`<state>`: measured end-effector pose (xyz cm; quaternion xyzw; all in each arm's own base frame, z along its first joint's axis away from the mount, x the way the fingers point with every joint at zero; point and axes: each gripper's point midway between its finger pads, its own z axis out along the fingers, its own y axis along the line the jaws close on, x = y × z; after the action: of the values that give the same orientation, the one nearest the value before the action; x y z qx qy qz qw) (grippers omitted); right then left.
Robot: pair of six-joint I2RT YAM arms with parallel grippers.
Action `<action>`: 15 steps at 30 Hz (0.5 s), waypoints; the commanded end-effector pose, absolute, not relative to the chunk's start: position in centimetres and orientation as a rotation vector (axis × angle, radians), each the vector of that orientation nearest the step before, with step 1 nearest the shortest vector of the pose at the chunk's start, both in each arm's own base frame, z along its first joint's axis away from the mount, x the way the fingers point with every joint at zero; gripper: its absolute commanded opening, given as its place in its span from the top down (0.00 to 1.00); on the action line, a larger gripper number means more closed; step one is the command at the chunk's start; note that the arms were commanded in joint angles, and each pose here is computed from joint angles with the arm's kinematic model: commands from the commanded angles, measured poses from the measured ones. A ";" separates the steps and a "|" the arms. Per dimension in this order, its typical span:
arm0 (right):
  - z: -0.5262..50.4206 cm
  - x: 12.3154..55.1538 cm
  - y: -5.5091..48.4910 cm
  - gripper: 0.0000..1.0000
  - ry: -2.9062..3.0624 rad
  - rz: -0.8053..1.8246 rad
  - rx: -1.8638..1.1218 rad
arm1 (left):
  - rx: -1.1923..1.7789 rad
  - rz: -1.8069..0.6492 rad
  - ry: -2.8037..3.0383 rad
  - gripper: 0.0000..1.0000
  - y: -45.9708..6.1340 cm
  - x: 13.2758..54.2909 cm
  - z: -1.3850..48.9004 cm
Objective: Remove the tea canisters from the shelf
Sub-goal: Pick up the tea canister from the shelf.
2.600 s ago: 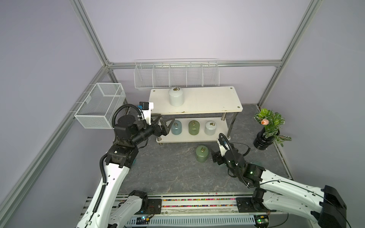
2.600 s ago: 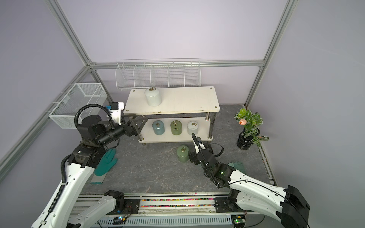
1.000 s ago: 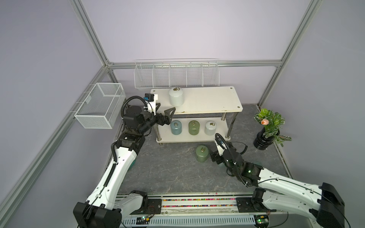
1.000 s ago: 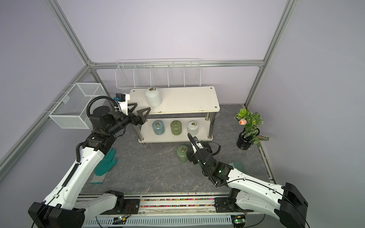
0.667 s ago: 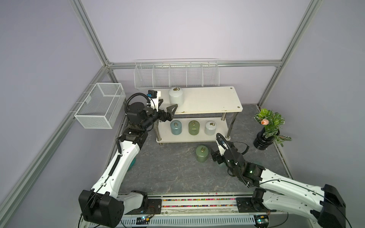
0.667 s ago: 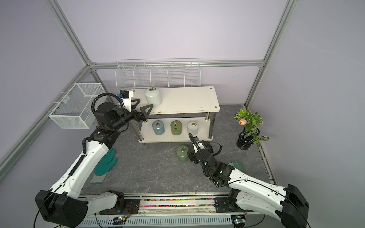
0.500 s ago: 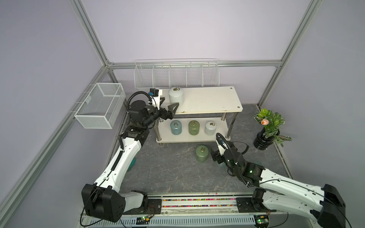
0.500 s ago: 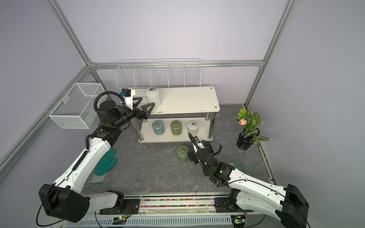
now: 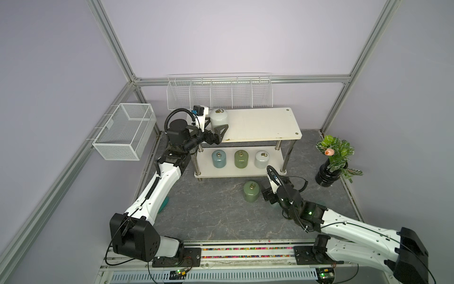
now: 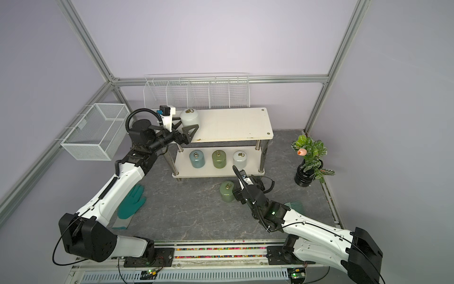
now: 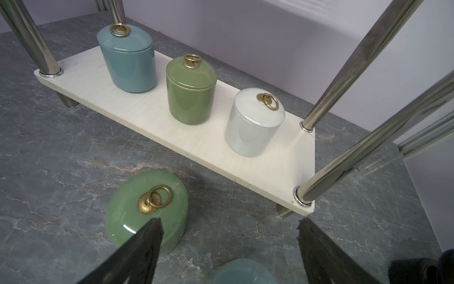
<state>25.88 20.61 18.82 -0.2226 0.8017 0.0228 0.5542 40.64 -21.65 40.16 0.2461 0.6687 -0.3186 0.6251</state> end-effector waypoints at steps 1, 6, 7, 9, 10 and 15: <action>19.5 26.2 20.7 0.11 1.882 0.059 -0.502 | 0.596 -0.742 1.530 0.00 -22.5 41.0 40.2; 19.5 26.3 20.6 0.11 1.884 0.057 -0.500 | 0.605 -0.751 1.538 0.00 -23.1 41.7 39.7; 19.5 26.3 20.6 0.11 1.885 0.057 -0.499 | 0.608 -0.751 1.536 0.00 -23.2 41.7 39.7; 19.5 26.3 20.6 0.11 1.885 0.058 -0.496 | 0.610 -0.748 1.538 0.00 -23.3 41.9 39.6; 19.5 26.3 20.5 0.11 1.886 0.057 -0.495 | 0.613 -0.748 1.538 0.00 -23.4 42.0 39.6; 19.4 26.4 20.4 0.11 1.889 0.055 -0.493 | 0.622 -0.751 1.546 0.00 -23.8 42.4 39.2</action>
<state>26.02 20.44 18.81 -0.2200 0.8025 0.0210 0.5542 42.20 -23.02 40.11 0.2578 0.6628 -0.3207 0.6257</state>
